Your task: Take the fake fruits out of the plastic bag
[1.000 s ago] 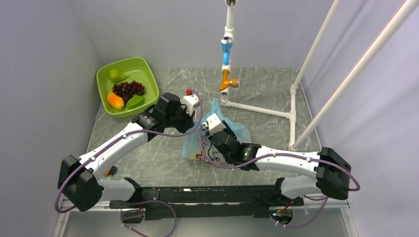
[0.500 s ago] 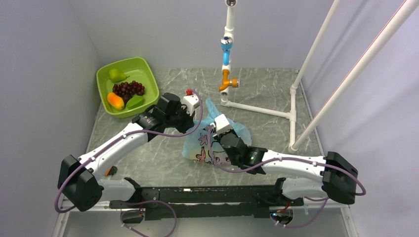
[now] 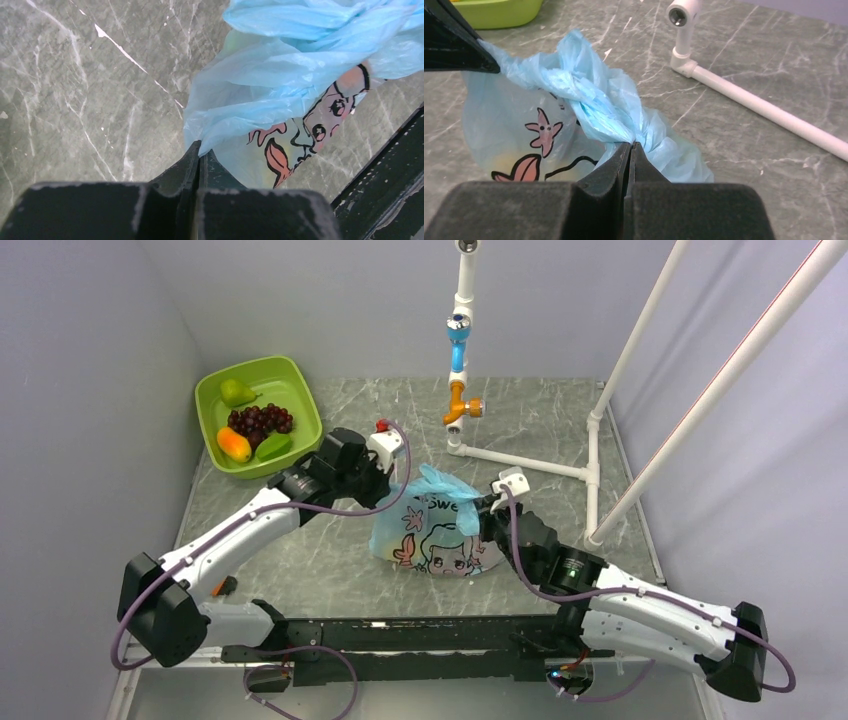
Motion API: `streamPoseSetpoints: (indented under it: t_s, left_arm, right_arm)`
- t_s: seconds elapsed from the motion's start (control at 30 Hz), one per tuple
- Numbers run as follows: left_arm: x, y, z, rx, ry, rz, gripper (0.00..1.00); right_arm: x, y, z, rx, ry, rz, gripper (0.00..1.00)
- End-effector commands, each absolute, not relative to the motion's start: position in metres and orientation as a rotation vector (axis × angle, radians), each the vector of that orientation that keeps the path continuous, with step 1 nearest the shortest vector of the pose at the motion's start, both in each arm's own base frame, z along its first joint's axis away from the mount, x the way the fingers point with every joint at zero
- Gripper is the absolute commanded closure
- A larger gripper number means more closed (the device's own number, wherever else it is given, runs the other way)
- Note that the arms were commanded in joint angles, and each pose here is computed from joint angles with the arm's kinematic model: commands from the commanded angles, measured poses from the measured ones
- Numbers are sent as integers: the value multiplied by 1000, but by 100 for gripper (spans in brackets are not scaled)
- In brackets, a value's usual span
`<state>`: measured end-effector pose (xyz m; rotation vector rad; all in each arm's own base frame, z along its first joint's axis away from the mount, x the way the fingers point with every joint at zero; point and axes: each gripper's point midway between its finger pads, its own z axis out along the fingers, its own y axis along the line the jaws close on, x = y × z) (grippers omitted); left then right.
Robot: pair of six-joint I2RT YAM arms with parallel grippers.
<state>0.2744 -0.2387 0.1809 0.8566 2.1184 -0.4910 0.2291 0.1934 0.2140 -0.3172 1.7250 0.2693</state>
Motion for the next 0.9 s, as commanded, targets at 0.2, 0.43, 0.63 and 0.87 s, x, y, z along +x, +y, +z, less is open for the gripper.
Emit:
streamPoseSetpoints:
  t_s: [0.2, 0.43, 0.63, 0.87]
  left_arm:
    - [244, -250, 259, 908, 1711, -689, 35]
    - [223, -259, 273, 948, 1556, -729, 21]
    - [233, -277, 248, 1004, 1609, -718, 21]
    - [254, -290, 242, 958, 1605, -694, 11]
  right_arm:
    - [204, 241, 200, -590, 1755, 517, 100]
    - [196, 268, 197, -707, 1764, 602, 100]
    - [196, 266, 193, -707, 1769, 596, 100]
    - [197, 264, 193, -704, 1774, 589, 100]
